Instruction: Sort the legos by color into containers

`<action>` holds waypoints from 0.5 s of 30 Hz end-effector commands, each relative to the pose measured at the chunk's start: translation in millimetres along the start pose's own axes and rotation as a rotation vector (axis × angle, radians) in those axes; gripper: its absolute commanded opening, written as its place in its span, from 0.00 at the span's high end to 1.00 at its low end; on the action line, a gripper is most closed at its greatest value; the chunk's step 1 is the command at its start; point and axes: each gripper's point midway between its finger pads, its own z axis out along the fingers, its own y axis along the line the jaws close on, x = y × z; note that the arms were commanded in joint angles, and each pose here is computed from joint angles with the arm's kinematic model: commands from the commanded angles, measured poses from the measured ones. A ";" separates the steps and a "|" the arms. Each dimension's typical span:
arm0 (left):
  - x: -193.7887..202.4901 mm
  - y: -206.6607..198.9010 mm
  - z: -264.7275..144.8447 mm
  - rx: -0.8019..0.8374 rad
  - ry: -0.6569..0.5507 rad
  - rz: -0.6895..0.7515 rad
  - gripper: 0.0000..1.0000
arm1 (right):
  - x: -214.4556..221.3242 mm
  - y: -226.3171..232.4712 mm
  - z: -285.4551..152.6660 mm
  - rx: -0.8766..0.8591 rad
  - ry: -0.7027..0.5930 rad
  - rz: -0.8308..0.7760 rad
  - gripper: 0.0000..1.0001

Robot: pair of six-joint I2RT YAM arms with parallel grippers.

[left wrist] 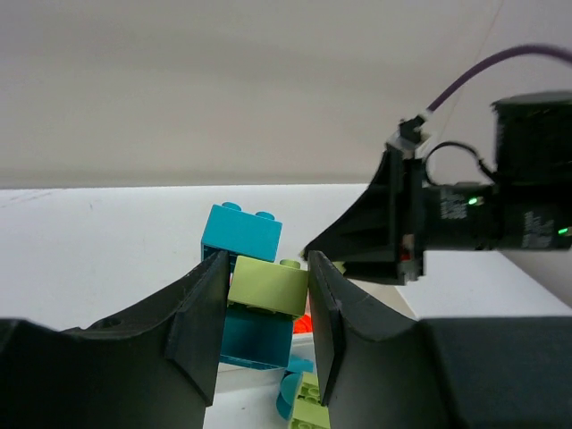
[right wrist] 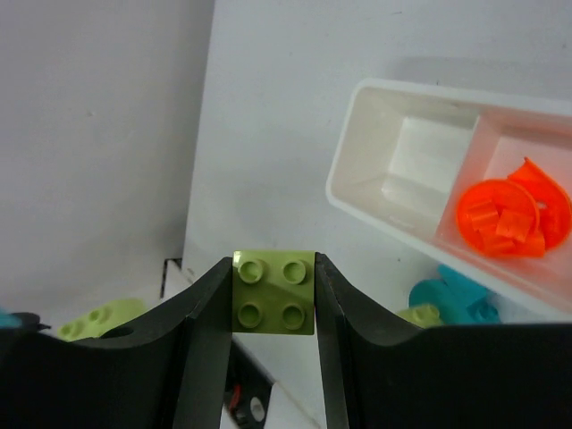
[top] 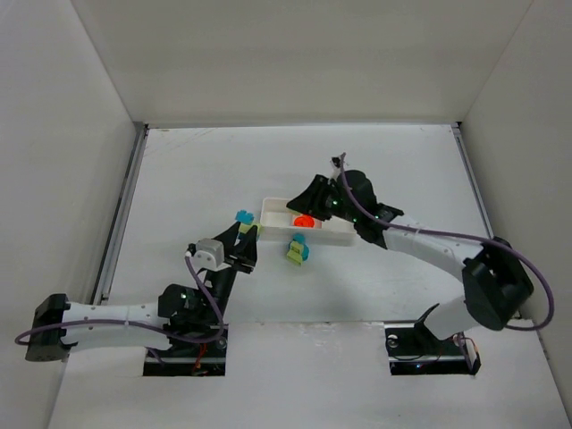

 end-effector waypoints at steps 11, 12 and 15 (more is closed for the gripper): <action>-12.6 6.2 -13.1 -0.028 0.026 -0.145 0.69 | -6.1 -24.3 91.2 0.187 -0.072 -0.220 0.66; -13.3 4.6 -13.5 -0.021 0.027 -0.148 0.69 | -7.2 -27.7 93.1 0.204 -0.079 -0.227 0.63; -13.8 -0.4 -15.5 0.000 0.032 -0.152 0.69 | -9.6 -35.3 96.7 0.238 -0.095 -0.252 0.54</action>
